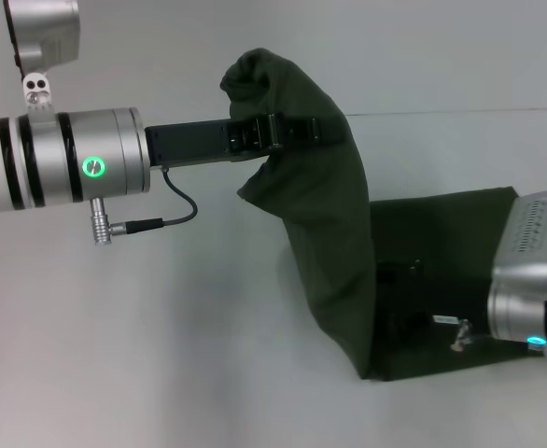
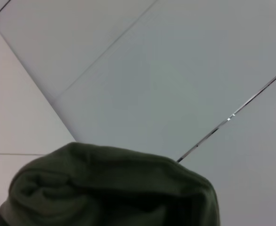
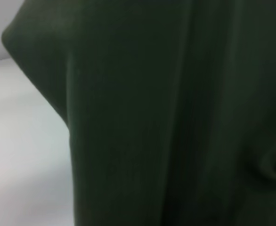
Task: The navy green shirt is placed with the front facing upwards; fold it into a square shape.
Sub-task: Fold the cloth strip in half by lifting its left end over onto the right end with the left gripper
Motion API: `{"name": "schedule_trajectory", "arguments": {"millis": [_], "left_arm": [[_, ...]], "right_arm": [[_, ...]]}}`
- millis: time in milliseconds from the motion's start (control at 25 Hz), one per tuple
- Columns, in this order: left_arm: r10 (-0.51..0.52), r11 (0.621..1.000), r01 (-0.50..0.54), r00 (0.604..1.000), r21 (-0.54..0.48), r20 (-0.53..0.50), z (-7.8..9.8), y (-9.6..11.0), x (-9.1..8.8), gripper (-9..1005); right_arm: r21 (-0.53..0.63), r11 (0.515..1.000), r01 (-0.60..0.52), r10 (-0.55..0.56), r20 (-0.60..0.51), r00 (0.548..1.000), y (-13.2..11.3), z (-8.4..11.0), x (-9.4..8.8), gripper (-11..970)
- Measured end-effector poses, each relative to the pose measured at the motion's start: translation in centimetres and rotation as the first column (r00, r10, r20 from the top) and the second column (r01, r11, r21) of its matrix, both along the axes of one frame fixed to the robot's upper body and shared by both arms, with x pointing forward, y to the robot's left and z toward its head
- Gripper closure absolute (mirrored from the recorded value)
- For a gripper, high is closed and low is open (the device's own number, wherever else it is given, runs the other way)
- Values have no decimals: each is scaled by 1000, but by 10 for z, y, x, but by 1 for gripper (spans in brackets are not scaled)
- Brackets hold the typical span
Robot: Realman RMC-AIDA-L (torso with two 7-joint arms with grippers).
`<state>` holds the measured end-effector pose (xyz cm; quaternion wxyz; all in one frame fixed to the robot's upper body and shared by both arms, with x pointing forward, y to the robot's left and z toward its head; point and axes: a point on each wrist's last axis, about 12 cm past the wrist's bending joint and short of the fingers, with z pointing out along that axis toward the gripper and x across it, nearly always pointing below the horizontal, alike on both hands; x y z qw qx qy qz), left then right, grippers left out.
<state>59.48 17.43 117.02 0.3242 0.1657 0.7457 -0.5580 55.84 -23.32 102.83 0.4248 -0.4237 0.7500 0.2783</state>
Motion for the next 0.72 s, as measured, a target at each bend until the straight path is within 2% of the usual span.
{"name": "schedule_trajectory", "arguments": {"millis": [440, 560, 720], "left_arm": [[10, 1000, -10, 1000, -16, 25, 4, 8, 0, 906], [15, 1000, -15, 1000, -15, 28, 3, 8, 1, 906], [11, 1000, -11, 999, -4, 33, 2, 5, 2, 906]], "right_arm": [[4, 996, -86, 86, 25, 996, 35, 5, 10, 242], [12, 997, -75, 74, 30, 997, 33, 6, 11, 242], [49, 999, -25, 22, 50, 998, 10, 9, 7, 242]]}}
